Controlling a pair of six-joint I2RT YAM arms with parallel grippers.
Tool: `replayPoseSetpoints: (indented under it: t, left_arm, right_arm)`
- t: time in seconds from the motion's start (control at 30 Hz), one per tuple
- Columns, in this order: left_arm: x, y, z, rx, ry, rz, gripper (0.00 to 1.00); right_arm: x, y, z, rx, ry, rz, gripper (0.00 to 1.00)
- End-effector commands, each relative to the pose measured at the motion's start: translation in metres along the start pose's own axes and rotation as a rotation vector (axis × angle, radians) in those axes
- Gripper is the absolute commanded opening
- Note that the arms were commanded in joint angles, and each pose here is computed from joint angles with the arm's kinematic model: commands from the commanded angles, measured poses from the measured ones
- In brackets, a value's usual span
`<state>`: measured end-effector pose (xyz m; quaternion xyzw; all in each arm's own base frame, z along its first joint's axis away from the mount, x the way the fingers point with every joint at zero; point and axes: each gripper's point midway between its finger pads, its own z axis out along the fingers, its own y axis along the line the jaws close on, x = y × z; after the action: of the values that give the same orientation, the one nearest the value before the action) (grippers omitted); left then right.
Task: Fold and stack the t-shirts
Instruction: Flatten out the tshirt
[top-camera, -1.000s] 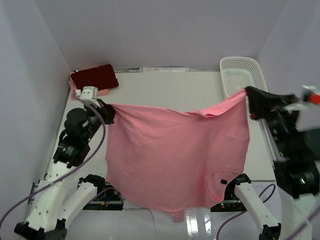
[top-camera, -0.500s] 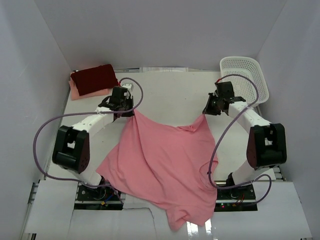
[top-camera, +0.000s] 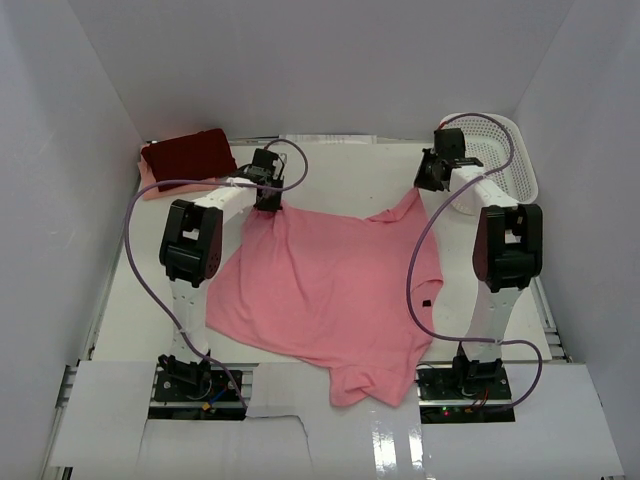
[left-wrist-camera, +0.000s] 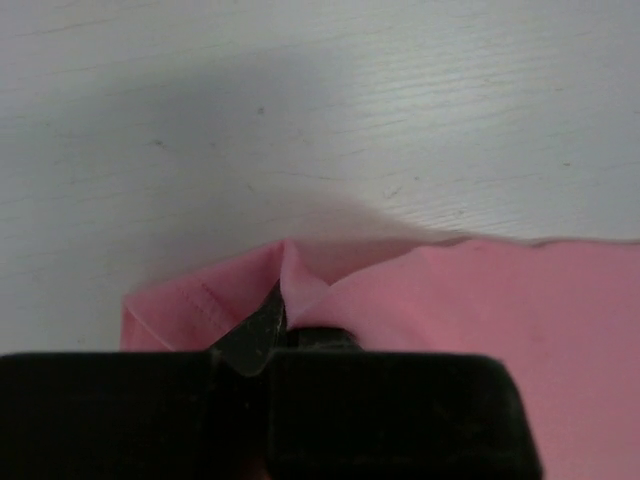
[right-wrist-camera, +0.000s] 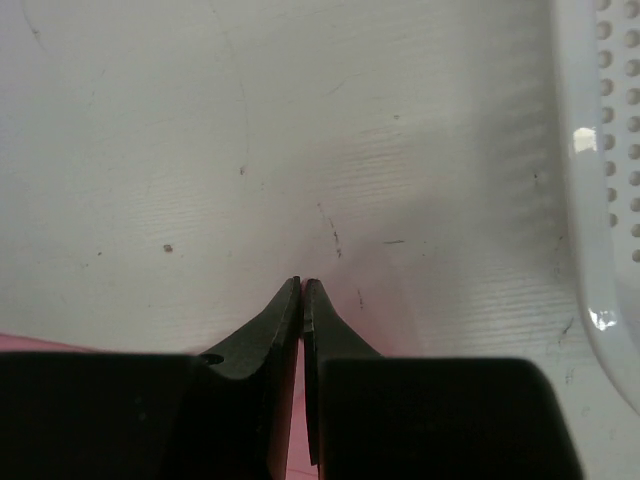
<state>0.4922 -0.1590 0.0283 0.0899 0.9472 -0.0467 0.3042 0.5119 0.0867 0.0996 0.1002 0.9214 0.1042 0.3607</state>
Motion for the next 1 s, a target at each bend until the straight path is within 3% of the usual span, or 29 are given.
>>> replayPoseSetpoints:
  t: [0.0,0.17,0.27,0.33,0.37,0.47,0.63,0.97]
  left_arm:
    - [0.001,0.030,-0.020,-0.159,0.050,0.010,0.00]
    - [-0.008,0.048,-0.057,-0.266,0.001,-0.015,0.01]
    - [-0.014,0.056,-0.066,-0.310,-0.012,-0.017,0.37]
    - [-0.020,0.063,-0.071,-0.358,-0.035,-0.038,0.55]
    - [-0.024,0.066,-0.073,-0.375,-0.050,-0.052,0.70]
    - [-0.051,0.067,-0.088,-0.381,-0.153,-0.100,0.85]
    - [-0.078,0.061,-0.107,-0.333,-0.240,-0.047,0.89]
    - [-0.041,0.059,-0.115,-0.288,-0.153,0.050,0.91]
  right_arm:
    - [-0.026,0.007,-0.010,-0.026,-0.053,-0.003,0.08]
    - [-0.040,0.025,-0.054,-0.094,-0.167,0.000,0.08]
    - [-0.048,0.028,-0.060,-0.097,-0.175,-0.017,0.08]
    - [-0.051,0.029,-0.055,-0.096,-0.175,-0.026,0.08]
    - [-0.052,0.029,-0.053,-0.094,-0.173,-0.034,0.08]
    - [-0.046,0.026,-0.047,-0.086,-0.153,-0.037,0.08]
    - [-0.033,0.028,-0.042,-0.118,-0.128,-0.037,0.08]
    - [-0.025,0.027,-0.029,-0.113,-0.089,-0.029,0.08]
